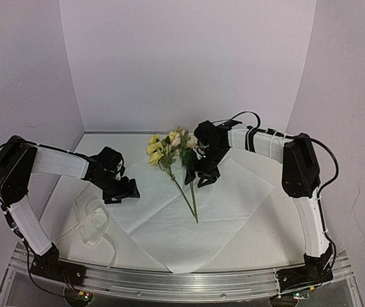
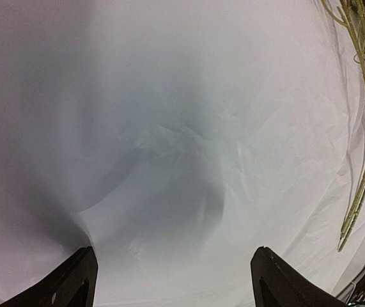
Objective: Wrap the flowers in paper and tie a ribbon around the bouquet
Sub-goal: Place the fake flower on the flattened wrapping paper, then adjust the fake flower on the flattened wrapping paper.
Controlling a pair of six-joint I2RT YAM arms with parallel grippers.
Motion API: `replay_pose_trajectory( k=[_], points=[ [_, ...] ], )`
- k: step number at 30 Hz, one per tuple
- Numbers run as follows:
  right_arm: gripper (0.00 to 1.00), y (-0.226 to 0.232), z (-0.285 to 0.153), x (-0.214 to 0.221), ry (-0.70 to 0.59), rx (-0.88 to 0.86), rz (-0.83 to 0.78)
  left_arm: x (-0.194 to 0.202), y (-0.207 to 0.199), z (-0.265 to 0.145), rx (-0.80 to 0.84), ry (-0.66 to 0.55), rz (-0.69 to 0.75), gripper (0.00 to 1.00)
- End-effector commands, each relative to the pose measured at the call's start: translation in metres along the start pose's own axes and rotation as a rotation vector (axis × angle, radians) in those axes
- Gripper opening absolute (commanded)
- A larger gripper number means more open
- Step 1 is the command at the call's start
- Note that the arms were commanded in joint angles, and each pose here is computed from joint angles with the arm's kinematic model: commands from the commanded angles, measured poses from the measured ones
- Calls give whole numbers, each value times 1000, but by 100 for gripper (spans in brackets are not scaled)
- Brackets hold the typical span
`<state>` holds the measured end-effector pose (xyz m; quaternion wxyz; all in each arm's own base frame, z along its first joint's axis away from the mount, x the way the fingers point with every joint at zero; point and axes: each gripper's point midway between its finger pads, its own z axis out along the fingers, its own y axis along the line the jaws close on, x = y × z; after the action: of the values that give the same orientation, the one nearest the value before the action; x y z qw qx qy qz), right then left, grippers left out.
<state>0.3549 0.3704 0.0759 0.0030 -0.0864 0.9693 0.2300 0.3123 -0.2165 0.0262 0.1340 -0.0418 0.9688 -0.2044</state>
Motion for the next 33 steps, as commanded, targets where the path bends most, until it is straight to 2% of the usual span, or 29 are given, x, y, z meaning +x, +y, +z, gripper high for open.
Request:
replay_pose_trajectory(
  k=[1,7,19,27,33],
  points=[
    [53,-7,-6,18,23,51,-6,1,8,7,-26,17,6,86],
    [36,-29,12,25,14,160,-4,3,9,11,-24,27,6,86],
    [18,-25,43,28,9,164,39,5,9,13,-22,37,6,86],
    [18,-22,45,27,-5,146,59,7,11,14,-23,42,8,86],
    [26,-41,36,32,-36,226,26,7,11,13,-24,42,10,86]
  ],
)
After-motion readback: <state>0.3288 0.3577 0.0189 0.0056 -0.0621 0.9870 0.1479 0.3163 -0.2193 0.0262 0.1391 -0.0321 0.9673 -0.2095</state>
